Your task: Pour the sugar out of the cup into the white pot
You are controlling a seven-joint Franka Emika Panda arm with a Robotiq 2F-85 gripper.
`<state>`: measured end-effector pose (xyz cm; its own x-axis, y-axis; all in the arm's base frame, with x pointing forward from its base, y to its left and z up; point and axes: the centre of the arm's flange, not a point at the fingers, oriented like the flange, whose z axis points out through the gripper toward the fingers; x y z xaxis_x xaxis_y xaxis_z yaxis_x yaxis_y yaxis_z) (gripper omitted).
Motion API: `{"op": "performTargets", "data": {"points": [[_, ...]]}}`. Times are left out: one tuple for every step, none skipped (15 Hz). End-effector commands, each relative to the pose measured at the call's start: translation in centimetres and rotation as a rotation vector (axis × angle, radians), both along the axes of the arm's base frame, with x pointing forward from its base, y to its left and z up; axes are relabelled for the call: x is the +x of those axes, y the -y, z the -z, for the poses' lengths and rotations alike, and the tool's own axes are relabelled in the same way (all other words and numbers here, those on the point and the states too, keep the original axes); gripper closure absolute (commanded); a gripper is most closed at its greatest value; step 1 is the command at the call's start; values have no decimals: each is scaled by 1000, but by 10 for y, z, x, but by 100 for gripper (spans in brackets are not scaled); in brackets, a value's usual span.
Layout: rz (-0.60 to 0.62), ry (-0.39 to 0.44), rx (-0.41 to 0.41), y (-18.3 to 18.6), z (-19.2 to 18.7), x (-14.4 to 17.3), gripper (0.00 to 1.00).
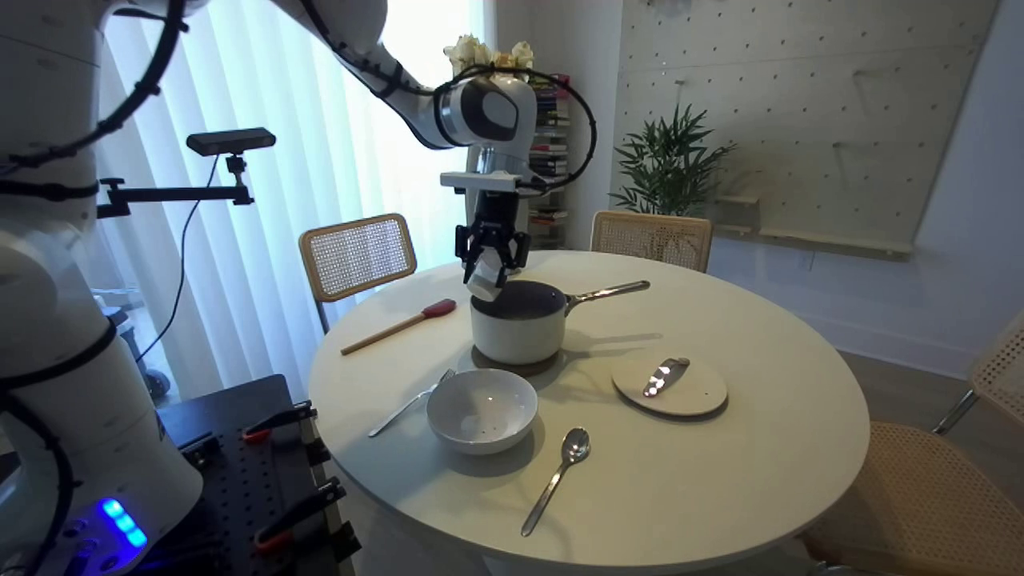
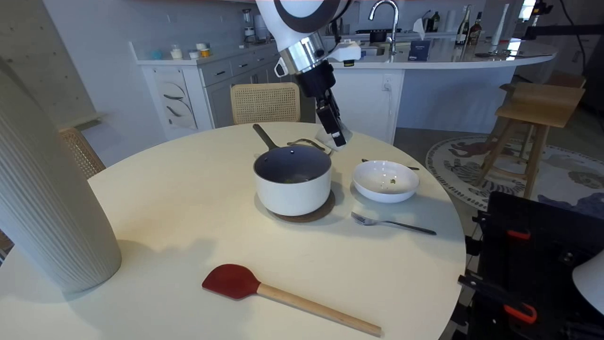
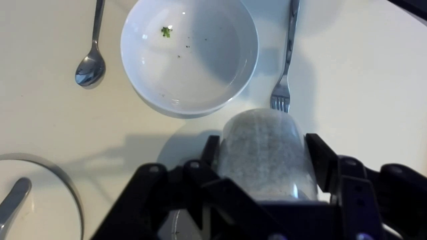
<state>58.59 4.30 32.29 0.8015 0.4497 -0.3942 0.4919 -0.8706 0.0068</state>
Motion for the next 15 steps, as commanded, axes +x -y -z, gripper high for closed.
{"op": "performTargets", "data": {"points": [[-70,-62,-23,-7,-5,17,59],[-87,-78,-23,-8,-5,19,59],[-107,-89,-25,-9,-4,21,59],[-119,-94,-30,-11,-4,23,59],[-131,-100,-34,-13,-4,26,59],[-142,-106,-38,-14,-3,28,59],[-153,-114,-41,-15,-3,31,59],[-160,-118,-51,-16,-3,33,59],[-170,-126,-61,-17,-2,35,59],[-178,-131,-72,-19,-2,37,59],[-184,-134,-80,-19,-1,39,59],[-190,-138,-88,-20,-1,41,59],[-197,-143,-102,-20,1,42,59],[-204,-151,-115,-21,2,43,59],[-212,-159,-132,-21,4,44,59]]}}
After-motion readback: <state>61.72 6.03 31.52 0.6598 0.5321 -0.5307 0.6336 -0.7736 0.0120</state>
